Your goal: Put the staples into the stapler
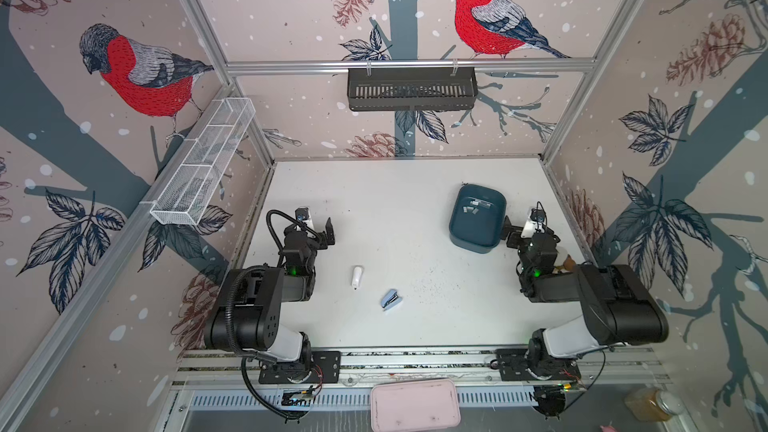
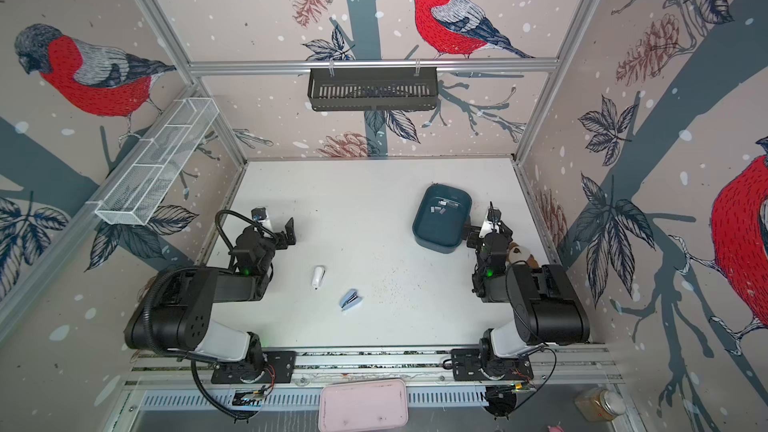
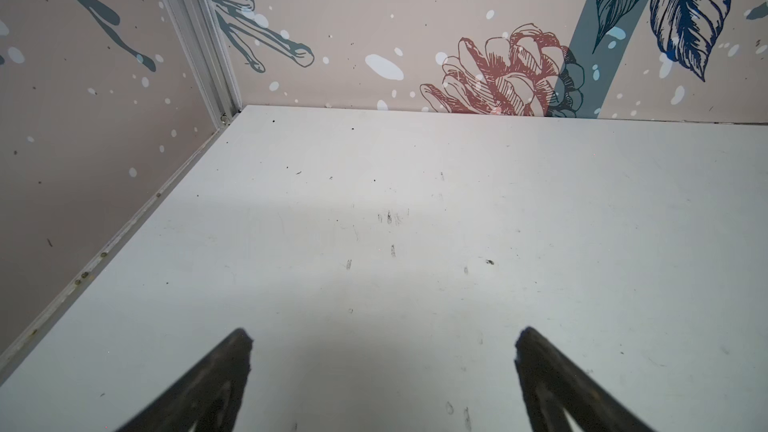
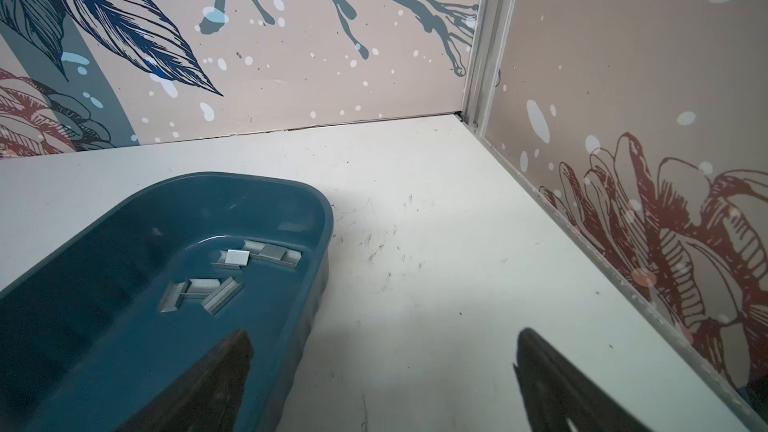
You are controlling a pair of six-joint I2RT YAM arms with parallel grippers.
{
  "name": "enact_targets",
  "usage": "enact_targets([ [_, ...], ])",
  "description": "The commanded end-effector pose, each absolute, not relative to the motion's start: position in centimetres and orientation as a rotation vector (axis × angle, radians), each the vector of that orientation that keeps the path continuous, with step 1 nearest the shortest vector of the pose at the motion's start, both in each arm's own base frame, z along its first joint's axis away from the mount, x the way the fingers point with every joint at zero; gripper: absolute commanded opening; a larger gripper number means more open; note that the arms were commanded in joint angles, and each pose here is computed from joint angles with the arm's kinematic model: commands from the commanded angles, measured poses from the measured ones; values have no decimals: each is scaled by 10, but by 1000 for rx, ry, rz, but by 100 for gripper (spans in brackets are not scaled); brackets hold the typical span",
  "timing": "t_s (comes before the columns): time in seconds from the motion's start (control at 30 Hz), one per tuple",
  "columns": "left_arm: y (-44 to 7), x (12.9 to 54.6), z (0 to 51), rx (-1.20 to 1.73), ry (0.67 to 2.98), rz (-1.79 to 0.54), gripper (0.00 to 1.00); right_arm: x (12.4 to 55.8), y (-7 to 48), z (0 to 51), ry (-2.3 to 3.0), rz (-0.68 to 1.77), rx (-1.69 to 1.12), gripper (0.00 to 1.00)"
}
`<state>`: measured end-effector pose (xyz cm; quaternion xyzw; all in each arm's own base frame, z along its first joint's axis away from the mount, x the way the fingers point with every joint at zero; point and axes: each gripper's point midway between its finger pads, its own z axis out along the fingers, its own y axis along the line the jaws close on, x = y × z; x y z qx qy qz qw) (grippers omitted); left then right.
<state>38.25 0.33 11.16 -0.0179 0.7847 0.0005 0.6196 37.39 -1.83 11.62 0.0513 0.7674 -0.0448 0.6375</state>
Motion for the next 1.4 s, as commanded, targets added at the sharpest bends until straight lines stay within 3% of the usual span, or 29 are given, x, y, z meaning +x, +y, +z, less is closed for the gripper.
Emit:
enact_targets([
  [0.0, 3, 385, 120, -37, 1775, -4, 98, 375, -19, 124, 1720, -105, 122, 100],
  [1.37, 7, 385, 120, -64, 1774, 9, 98, 375, -19, 124, 1721, -103, 123, 100],
])
